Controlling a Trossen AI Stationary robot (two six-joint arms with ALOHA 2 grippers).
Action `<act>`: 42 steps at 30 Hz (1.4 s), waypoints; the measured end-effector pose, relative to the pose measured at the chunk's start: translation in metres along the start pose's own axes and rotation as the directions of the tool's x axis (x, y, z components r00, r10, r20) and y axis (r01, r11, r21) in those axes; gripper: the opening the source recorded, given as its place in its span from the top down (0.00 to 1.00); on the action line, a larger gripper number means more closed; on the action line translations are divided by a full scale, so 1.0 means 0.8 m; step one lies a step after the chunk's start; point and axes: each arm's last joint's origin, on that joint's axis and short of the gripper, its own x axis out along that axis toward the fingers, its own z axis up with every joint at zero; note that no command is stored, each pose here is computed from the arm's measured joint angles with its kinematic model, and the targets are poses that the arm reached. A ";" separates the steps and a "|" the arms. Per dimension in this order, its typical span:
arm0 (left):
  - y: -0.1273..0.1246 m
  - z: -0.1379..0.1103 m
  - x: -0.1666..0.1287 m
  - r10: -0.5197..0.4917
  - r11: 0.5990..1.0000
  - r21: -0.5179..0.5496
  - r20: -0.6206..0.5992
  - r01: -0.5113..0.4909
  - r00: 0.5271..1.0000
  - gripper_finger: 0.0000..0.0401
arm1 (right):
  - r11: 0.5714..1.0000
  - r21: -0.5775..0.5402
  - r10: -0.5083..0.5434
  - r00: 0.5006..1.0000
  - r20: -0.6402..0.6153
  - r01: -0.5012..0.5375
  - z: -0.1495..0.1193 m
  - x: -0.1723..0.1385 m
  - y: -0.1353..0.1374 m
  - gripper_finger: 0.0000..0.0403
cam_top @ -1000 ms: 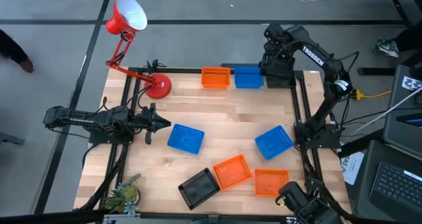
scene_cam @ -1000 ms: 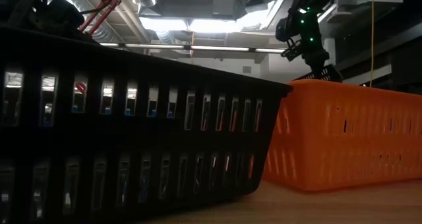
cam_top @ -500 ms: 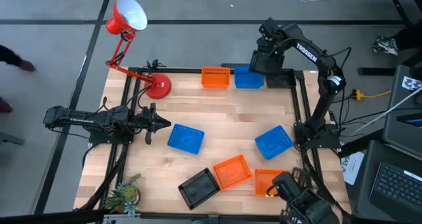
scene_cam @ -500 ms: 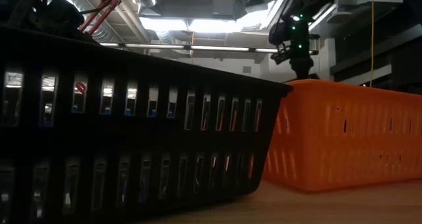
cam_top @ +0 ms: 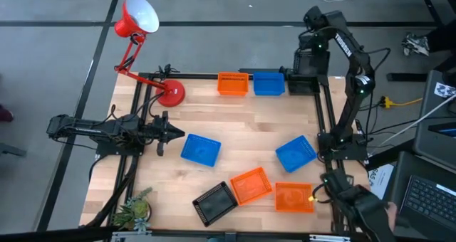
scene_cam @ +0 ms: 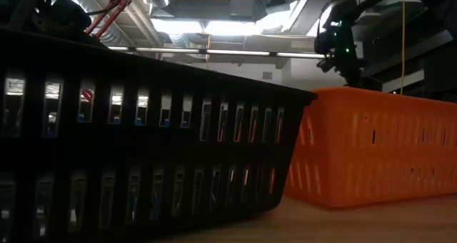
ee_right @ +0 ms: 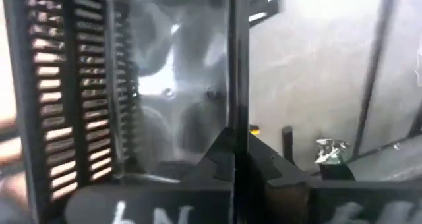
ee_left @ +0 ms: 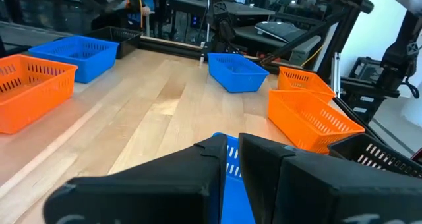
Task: Stack baskets by color
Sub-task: Stack the middle black bin on the top black bin
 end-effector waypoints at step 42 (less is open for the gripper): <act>0.000 0.000 0.000 0.000 1.000 -0.003 0.000 0.000 1.000 0.92 | 0.974 -0.084 0.212 0.977 -0.004 -0.211 0.023 0.090 0.001 1.00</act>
